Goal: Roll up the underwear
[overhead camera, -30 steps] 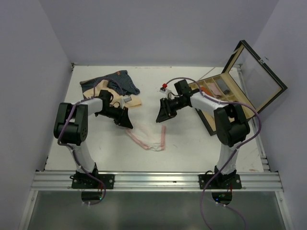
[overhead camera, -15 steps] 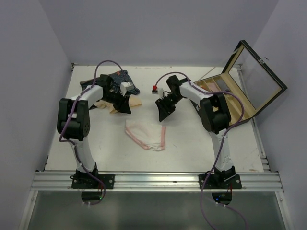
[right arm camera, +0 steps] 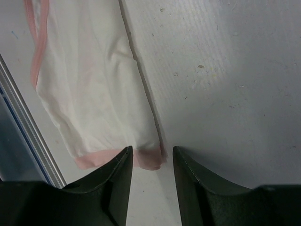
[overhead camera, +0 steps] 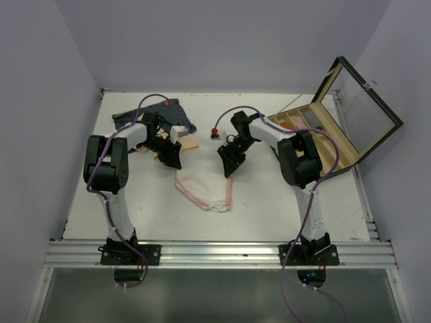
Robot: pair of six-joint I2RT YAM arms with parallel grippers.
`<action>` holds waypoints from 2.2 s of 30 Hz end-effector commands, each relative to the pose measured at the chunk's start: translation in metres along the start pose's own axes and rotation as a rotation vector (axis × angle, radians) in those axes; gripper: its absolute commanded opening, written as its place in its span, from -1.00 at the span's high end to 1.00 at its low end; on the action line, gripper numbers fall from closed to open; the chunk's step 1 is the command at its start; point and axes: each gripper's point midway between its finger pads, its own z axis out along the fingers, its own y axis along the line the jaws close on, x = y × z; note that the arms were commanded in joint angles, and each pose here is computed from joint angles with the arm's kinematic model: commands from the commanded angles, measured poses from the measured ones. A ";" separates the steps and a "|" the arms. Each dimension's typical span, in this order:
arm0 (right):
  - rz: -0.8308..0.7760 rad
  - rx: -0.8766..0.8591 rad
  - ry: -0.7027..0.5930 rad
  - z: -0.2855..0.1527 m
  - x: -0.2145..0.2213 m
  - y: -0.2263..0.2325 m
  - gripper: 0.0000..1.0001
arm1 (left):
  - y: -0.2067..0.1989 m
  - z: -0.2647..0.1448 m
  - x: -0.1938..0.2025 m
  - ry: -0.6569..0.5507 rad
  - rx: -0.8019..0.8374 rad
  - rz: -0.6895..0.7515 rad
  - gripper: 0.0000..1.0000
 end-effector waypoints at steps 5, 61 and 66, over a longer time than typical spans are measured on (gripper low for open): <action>-0.052 -0.013 0.046 0.009 0.010 0.002 0.25 | -0.006 0.003 0.016 0.027 0.018 0.006 0.32; 0.352 -0.261 -0.009 0.063 0.055 0.103 0.33 | -0.178 0.009 0.001 -0.122 -0.181 0.894 0.01; 0.389 -0.246 0.029 0.076 0.066 0.093 0.34 | -0.211 0.037 0.017 -0.111 -0.107 1.025 0.00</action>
